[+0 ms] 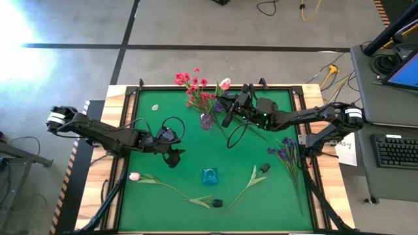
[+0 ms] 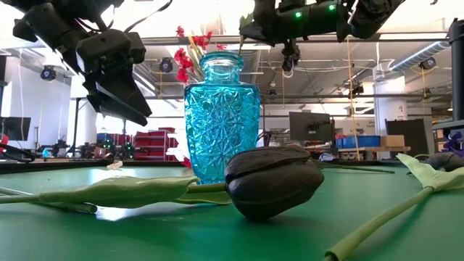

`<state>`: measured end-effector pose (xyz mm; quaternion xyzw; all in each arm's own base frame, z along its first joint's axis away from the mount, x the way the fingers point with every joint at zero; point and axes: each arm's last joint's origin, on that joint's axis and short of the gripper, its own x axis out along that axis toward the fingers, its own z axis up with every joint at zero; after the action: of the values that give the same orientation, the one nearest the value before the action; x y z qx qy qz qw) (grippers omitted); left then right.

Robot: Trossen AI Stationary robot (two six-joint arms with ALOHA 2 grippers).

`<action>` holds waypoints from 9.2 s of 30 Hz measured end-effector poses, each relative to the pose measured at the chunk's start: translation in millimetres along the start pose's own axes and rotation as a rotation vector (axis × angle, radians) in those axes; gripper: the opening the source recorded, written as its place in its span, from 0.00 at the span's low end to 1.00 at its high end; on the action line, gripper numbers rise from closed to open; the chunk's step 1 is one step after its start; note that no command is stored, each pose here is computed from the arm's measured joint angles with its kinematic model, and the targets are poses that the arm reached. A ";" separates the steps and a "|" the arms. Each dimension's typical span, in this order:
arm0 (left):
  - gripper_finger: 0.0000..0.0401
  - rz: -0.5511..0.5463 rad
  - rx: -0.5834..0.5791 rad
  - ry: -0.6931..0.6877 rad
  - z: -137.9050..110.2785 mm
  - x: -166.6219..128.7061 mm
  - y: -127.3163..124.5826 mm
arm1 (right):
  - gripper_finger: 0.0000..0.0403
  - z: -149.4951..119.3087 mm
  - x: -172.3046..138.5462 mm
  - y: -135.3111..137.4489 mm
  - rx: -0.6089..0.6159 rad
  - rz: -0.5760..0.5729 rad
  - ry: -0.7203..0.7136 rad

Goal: Sort flowers into vase by color
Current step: Put the right pink tulip into the purple vase, then put the left black tulip into the blue vase

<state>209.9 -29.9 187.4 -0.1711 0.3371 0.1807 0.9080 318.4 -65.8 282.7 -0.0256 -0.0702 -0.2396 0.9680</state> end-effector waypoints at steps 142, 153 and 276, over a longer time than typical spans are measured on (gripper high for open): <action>0.58 0.006 -0.017 -0.011 0.6 0.0 0.0 | 0.07 -16.5 46.8 7.1 -0.069 -0.063 0.451; 0.58 0.006 -0.017 -0.011 0.6 0.0 0.0 | 0.07 -12.5 49.2 7.6 -0.049 -0.065 0.408; 0.58 -0.027 0.378 0.788 -66.6 -22.5 -123.4 | 0.55 6.4 -79.8 92.5 -0.019 0.209 0.848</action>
<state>212.1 -171.6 178.3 -0.0623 0.6825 0.0248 0.7278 291.0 53.2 275.7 0.0590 0.3385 -0.1305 0.9300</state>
